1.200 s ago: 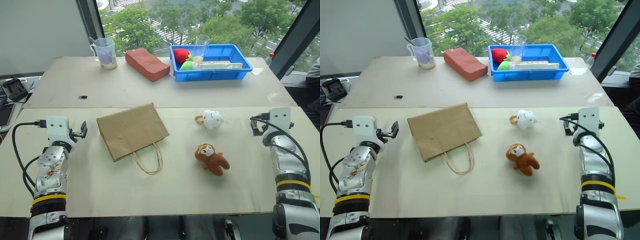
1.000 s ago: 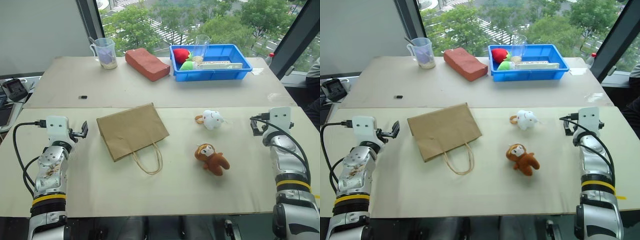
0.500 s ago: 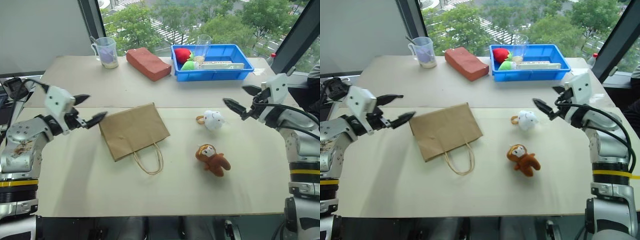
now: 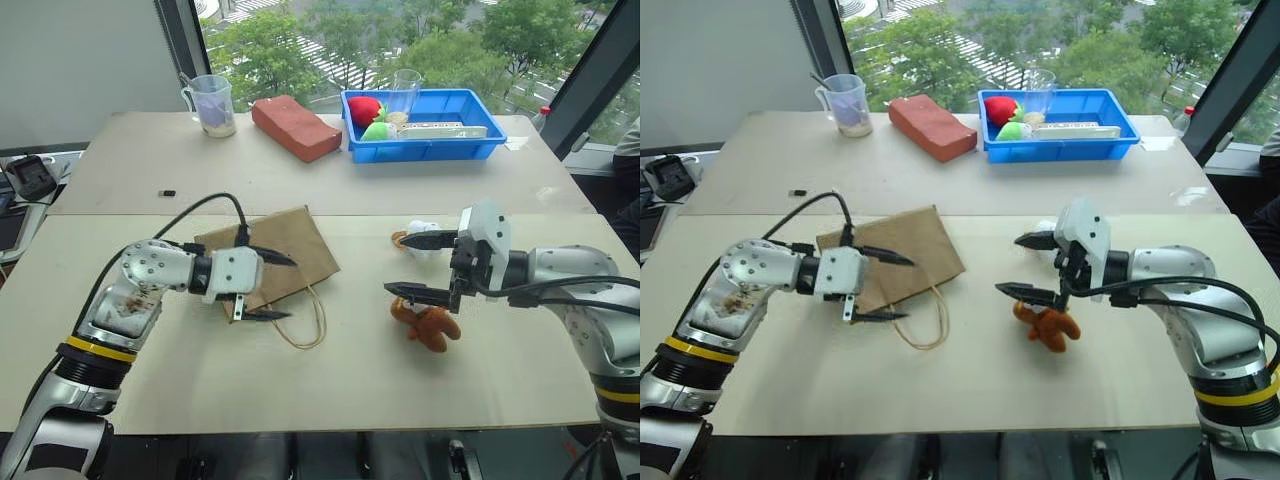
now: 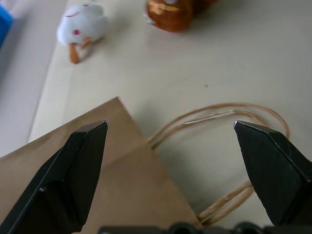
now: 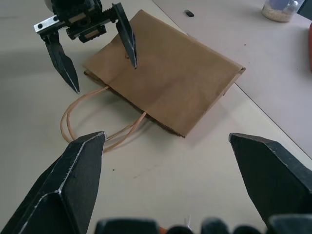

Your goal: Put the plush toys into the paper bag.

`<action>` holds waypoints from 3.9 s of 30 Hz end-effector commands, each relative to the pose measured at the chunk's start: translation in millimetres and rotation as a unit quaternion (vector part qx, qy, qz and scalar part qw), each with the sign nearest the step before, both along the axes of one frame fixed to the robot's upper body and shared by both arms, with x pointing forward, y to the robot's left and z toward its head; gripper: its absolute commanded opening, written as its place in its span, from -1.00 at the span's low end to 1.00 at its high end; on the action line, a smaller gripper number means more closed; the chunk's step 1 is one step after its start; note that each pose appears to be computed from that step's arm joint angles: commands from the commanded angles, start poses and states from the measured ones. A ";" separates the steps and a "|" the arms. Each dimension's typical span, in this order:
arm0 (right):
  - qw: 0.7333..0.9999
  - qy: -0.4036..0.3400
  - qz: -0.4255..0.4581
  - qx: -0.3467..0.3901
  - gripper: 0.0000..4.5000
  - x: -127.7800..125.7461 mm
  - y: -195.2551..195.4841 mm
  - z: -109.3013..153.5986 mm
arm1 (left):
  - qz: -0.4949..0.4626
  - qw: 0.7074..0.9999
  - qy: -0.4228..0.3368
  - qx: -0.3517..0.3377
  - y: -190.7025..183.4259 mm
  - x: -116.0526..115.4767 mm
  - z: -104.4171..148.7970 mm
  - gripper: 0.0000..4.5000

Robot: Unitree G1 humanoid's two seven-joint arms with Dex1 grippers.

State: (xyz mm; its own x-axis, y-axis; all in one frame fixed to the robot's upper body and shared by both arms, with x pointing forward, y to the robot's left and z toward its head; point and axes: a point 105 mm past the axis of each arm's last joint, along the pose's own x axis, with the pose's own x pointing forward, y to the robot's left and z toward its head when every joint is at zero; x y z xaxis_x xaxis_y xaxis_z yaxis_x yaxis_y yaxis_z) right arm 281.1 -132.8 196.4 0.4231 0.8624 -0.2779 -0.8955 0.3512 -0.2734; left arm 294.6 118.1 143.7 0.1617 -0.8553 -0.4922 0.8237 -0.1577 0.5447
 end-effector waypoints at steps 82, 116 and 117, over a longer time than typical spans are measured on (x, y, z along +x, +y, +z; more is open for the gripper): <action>1.000 0.001 -0.009 0.001 1.00 -4.1 2.2 -2.9 | 0.007 0.974 0.147 -0.170 -17.4 6.9 64.0 -0.98; 0.986 0.041 -0.080 0.140 -0.99 82.6 155.3 -78.5 | 0.069 0.949 0.084 -0.296 -15.5 31.8 122.3 -1.00; 0.986 0.052 -0.086 0.135 -0.99 83.6 155.9 -83.7 | 0.072 0.949 0.081 -0.296 -14.7 32.3 122.6 -1.00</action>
